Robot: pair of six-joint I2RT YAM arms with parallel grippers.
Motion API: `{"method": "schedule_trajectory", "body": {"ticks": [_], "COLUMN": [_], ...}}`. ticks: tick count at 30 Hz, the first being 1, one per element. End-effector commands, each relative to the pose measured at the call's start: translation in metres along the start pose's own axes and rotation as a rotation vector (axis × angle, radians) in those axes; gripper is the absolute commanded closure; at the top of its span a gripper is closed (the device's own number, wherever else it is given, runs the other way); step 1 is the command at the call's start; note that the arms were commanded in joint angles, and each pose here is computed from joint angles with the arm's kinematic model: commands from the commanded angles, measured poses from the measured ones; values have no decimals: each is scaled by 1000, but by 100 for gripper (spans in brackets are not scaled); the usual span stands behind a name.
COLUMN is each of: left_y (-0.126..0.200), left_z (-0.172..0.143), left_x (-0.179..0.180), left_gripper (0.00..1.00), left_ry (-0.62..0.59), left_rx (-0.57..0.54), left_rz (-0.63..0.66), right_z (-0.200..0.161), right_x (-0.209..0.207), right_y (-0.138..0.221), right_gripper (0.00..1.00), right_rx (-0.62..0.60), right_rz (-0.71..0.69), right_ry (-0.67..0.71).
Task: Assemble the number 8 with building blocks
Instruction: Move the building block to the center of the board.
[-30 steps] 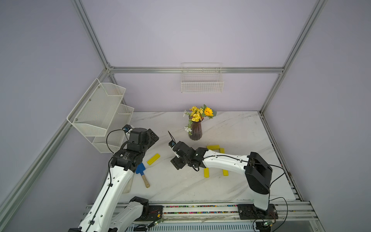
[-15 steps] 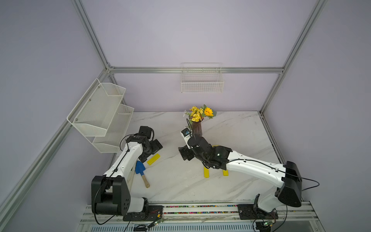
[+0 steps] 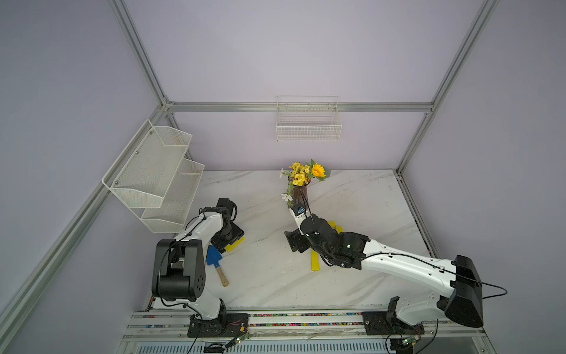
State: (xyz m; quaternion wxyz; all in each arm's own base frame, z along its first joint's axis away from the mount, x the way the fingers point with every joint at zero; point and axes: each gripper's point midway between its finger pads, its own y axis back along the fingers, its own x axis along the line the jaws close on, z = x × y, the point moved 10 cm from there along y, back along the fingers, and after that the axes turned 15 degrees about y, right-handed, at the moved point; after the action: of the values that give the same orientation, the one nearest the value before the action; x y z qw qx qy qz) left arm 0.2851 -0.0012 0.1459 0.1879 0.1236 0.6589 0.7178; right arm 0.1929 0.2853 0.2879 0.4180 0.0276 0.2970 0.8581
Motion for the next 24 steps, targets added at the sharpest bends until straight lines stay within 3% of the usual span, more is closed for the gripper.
{"method": "schedule_trajectory", "body": {"ticks": [1, 6, 11, 15, 18, 24], "left_y": [4, 1, -1, -7, -22, -42], "left_z": [11, 18, 23, 26, 23, 7], "left_x": [-9, -12, -14, -15, -17, -14], "left_gripper": [29, 41, 43, 53, 63, 69], "left_ry": [58, 98, 115, 124, 122, 122], "left_rx": [-79, -123, -147, -159, -106, 24], "left_rz": [-31, -18, -21, -2, 18, -17], "right_z": [7, 5, 2, 1, 0, 0], "right_x": [-8, -9, -9, -9, -9, -9], "right_y": [15, 17, 16, 14, 15, 16], "right_gripper": [15, 15, 14, 14, 14, 14], "right_rx": [-51, -44, -28, -18, -11, -9], "right_rz": [-16, -22, -25, -25, -30, -26], "right_ry": [-50, -59, -58, -59, -59, -61]}}
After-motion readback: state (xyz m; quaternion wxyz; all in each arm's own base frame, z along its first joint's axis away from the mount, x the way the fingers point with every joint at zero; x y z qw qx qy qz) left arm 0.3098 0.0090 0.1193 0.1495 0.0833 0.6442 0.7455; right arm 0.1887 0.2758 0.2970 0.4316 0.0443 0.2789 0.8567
